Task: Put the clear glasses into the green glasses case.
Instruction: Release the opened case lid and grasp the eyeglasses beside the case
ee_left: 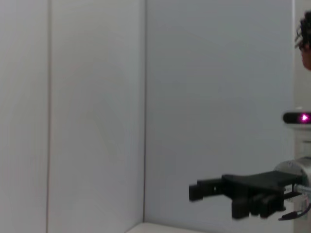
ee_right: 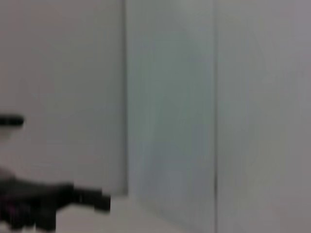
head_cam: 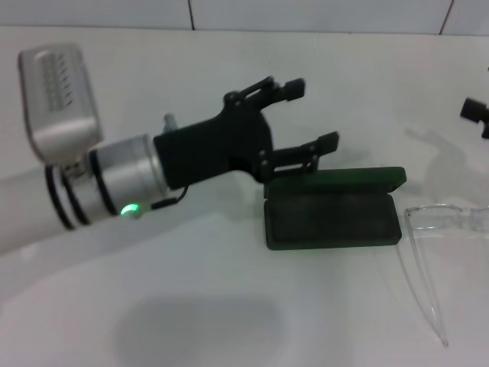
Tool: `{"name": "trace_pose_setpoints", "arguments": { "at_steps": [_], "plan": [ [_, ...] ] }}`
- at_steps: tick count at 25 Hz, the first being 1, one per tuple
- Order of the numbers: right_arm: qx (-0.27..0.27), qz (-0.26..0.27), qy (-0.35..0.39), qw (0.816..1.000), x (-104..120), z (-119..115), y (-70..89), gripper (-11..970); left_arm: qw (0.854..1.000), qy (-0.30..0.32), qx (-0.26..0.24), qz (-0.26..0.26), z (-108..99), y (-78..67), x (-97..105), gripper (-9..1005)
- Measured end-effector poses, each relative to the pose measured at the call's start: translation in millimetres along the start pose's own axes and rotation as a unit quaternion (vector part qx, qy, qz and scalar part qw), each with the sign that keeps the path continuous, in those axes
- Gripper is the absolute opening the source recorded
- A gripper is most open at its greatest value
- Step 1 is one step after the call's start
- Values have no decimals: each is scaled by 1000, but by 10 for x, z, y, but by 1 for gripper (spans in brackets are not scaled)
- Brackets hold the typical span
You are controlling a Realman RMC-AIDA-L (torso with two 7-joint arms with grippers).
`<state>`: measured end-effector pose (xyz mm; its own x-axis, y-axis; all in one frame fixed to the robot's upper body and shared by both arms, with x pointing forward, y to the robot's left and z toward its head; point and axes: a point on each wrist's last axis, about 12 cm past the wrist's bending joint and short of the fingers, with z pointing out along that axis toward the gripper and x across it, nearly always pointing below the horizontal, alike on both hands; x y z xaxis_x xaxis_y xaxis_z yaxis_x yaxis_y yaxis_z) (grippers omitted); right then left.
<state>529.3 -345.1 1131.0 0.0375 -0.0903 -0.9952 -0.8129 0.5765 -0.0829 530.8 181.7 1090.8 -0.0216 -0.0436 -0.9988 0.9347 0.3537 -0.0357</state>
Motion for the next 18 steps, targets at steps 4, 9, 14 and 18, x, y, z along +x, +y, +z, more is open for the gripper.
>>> {"name": "trace_pose_setpoints", "arguments": {
  "at_steps": [4, 9, 14, 18],
  "plan": [
    [-32, -7, 69, 997, -232, 7, -116, 870, 1000, -20, -9, -8, -130, -81, 114, 888],
    [-85, -3, 162, 983, -490, 100, -234, 859, 999, -26, -13, -24, -176, -115, 185, 888],
    [-133, 1, 250, 959, -593, 291, -301, 846, 999, -22, -15, -34, -207, -137, 233, 888],
    [-164, -24, 335, 928, -612, 497, -271, 835, 999, -19, -18, -38, -228, -156, 262, 888]
  ]
}}
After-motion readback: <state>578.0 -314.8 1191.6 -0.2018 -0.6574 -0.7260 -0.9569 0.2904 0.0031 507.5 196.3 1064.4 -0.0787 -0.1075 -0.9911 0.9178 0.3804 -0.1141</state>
